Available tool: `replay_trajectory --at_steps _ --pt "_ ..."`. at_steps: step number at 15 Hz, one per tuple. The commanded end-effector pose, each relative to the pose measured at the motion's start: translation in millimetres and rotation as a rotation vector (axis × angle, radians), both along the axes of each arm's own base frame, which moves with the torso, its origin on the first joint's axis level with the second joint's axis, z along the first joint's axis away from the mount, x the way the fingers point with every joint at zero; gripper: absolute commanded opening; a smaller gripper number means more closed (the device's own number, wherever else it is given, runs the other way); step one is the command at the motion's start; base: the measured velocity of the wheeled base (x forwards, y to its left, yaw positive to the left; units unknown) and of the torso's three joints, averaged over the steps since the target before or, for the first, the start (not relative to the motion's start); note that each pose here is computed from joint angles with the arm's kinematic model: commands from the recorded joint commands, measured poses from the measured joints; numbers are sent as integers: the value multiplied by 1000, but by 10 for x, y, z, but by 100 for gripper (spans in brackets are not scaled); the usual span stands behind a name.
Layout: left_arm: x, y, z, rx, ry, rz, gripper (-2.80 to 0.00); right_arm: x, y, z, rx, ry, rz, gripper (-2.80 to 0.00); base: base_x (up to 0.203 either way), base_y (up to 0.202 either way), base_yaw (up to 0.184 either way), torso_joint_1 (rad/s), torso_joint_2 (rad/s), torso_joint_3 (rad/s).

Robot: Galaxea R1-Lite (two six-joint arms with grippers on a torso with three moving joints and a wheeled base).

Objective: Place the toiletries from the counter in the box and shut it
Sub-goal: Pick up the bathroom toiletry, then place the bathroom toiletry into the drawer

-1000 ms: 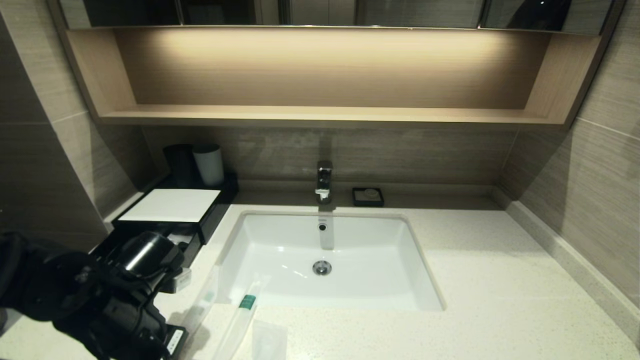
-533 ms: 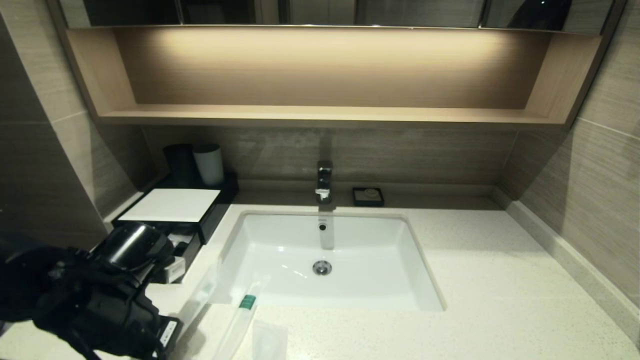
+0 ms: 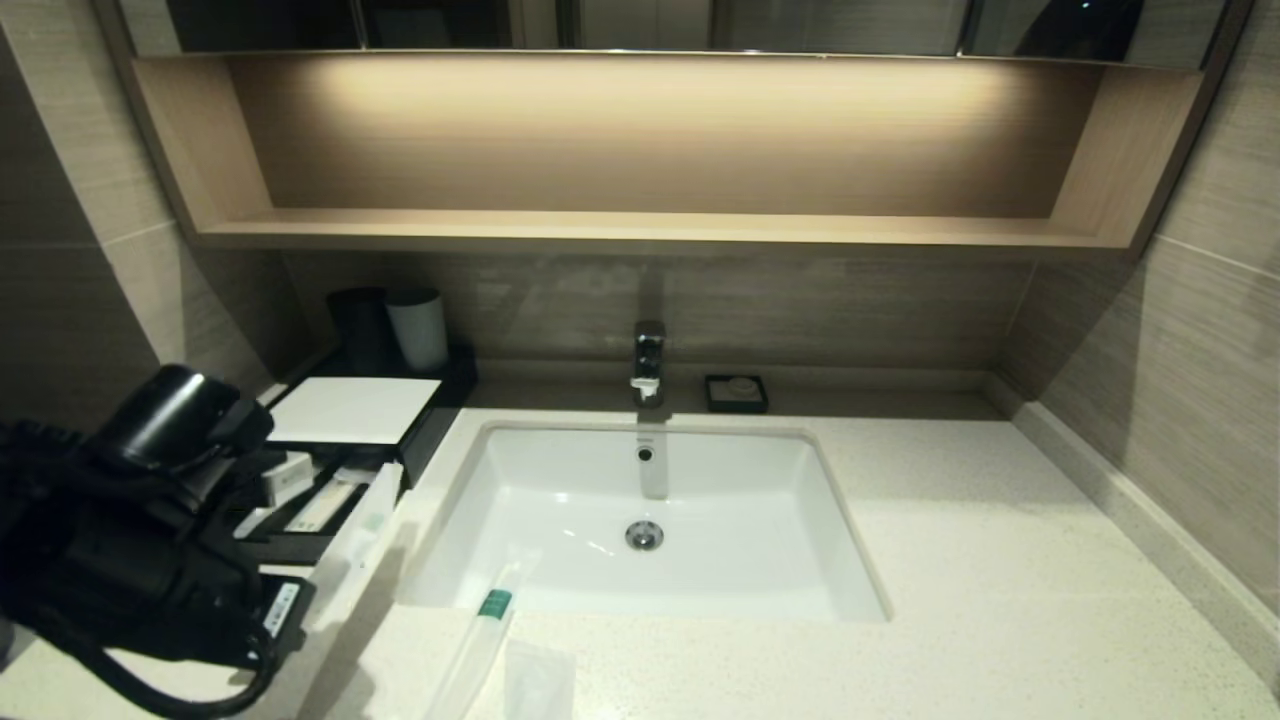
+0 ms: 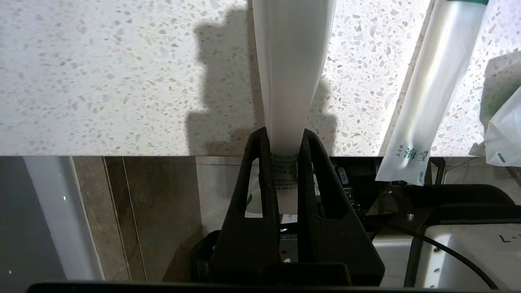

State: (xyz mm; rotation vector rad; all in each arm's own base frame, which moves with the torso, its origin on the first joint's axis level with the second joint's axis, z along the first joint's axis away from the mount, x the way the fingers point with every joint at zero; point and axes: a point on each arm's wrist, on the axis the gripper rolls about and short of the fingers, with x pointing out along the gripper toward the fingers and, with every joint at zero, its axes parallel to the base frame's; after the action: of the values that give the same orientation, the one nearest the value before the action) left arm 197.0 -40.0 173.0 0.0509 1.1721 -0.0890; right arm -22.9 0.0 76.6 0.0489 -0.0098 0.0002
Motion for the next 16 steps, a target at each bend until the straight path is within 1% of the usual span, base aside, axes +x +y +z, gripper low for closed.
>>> replay_trajectory --at_steps 1,3,5,7,8,12,16 --pt "46 105 172 1 -17 56 -280 1 0 1 0 1 0 -280 0 0 0 0 0 0" --pt "93 200 272 6 4 105 -280 1 0 0 0 1 0 -280 0 0 0 0 0 0" --pt "172 306 313 22 32 160 -280 2 0 -2 0 2 0 -280 0 0 0 0 0 0" --pt "233 373 332 51 24 199 -280 2 0 -1 0 2 0 -280 0 0 0 0 0 0" --pt "257 398 336 60 24 209 -280 2 0 -1 0 2 0 -280 0 0 0 0 0 0" --pt "408 456 319 70 75 219 -280 1 0 1 0 1 0 -280 0 0 0 0 0 0" --pt "659 594 361 70 71 264 -280 1 0 3 0 1 0 -280 0 0 0 0 0 0"
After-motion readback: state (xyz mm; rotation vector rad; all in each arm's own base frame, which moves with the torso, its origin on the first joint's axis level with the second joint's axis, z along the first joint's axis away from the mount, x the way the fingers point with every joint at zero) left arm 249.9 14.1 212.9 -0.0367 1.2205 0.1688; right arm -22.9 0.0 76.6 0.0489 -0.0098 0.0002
